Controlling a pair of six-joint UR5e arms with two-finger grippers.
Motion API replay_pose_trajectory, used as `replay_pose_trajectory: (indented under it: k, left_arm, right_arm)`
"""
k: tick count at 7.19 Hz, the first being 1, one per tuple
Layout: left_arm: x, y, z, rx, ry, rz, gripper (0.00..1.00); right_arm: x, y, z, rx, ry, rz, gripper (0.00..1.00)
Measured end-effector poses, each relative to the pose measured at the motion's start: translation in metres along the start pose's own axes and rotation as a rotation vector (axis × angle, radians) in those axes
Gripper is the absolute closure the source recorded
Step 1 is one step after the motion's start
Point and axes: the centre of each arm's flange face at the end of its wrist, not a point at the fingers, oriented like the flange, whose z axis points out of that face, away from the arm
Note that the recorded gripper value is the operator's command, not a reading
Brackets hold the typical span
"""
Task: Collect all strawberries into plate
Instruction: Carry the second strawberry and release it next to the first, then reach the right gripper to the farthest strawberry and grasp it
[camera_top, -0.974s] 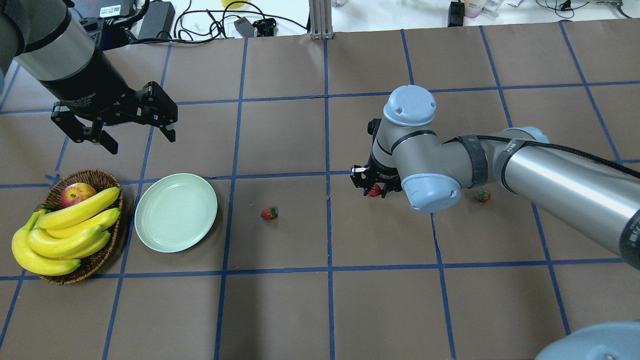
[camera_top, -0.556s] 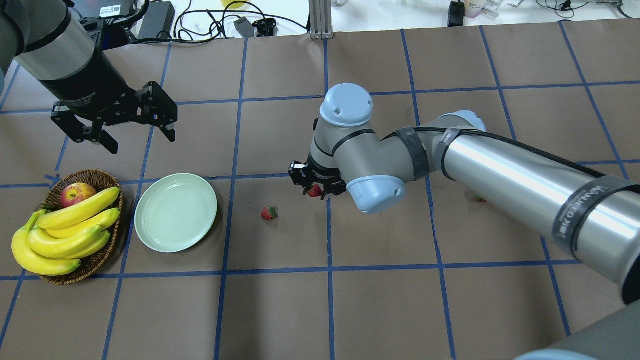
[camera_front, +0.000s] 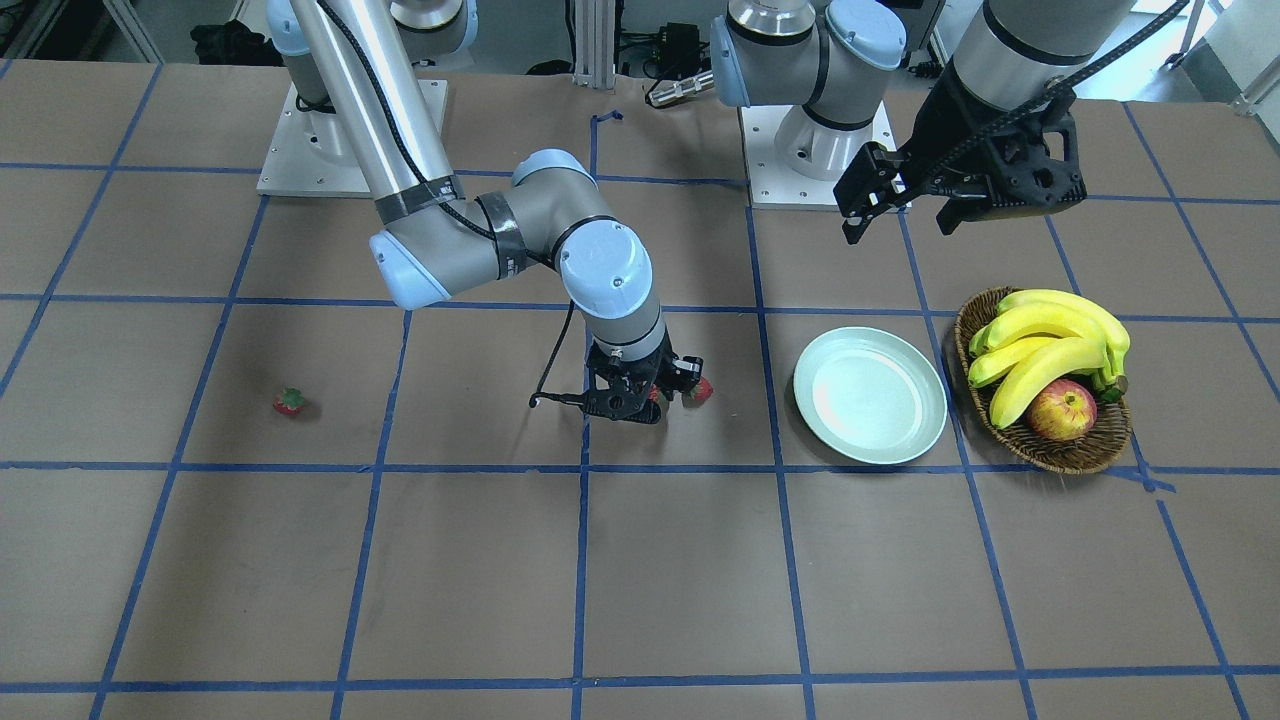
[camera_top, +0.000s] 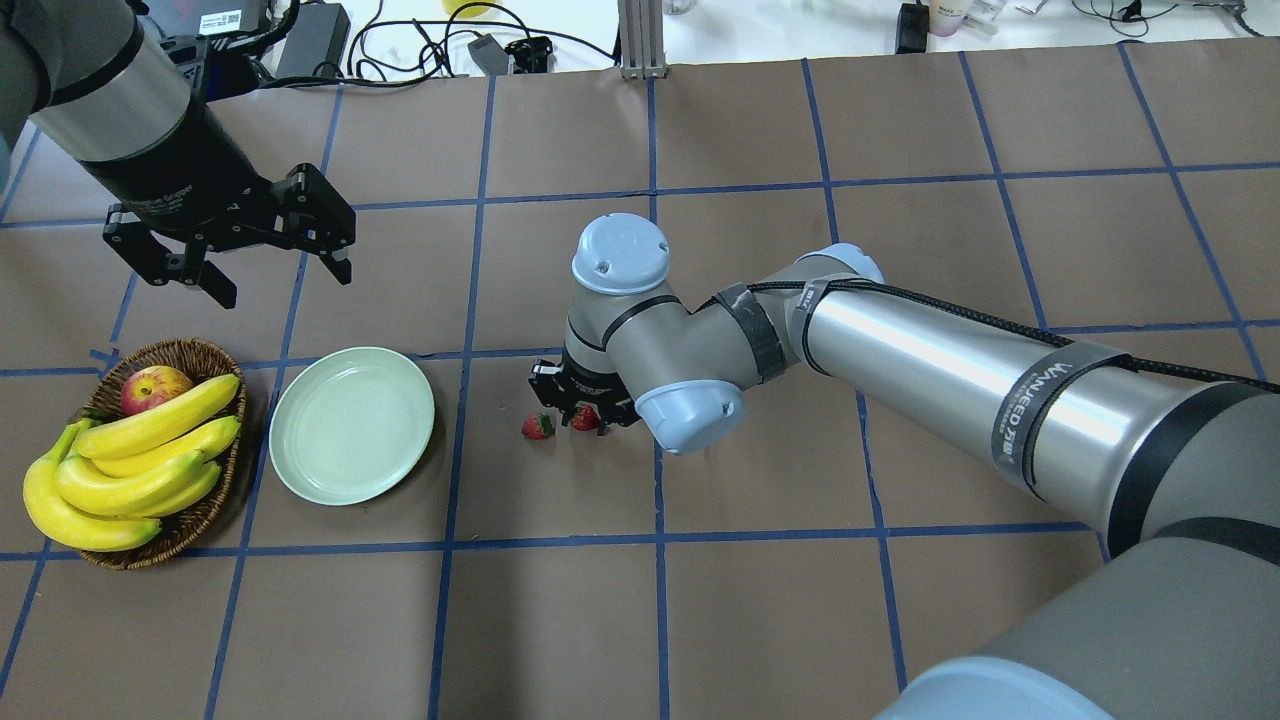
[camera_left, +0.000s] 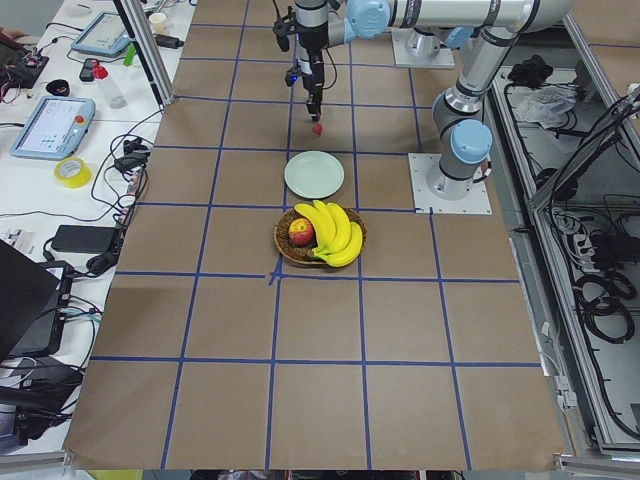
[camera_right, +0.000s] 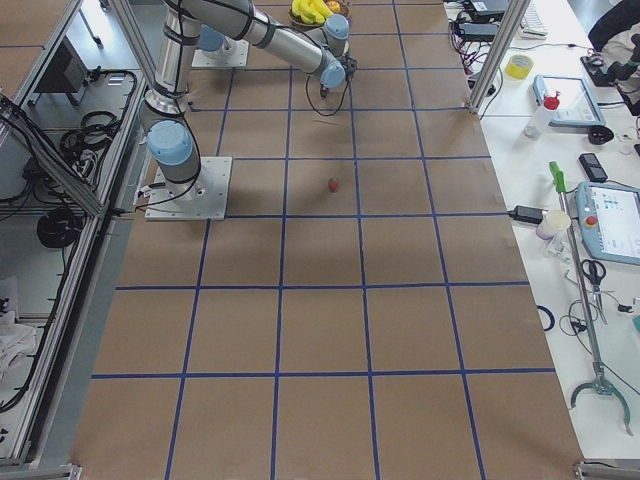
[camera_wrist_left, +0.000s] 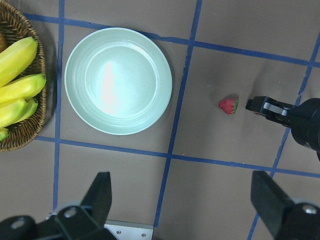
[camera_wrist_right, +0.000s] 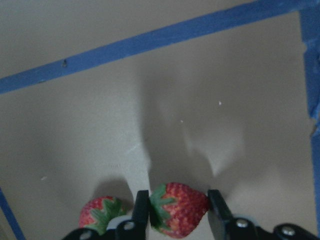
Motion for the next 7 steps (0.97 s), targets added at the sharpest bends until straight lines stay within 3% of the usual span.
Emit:
replay_pose_trajectory:
  k: [1, 3, 4, 7]
  left_arm:
    - [0.0, 0.0, 0.0, 0.0, 0.0, 0.0, 0.0]
    - [0.0, 0.0, 0.001, -0.003, -0.001, 0.0, 0.0]
    - [0.0, 0.001, 0.002, -0.004, -0.001, 0.0, 0.0]
    - [0.0, 0.002, 0.004, -0.007, 0.0, 0.0, 0.0]
  right_arm:
    - [0.002, 0.001, -0.01, 0.015, 0.02, -0.012, 0.0]
    - [0.023, -0.001, -0.047, 0.037, 0.109, -0.055, 0.0]
    - [0.045, -0.016, -0.069, 0.061, 0.147, -0.064, 0.0]
    - [0.17, -0.084, -0.137, 0.118, 0.178, -0.031, 0.07]
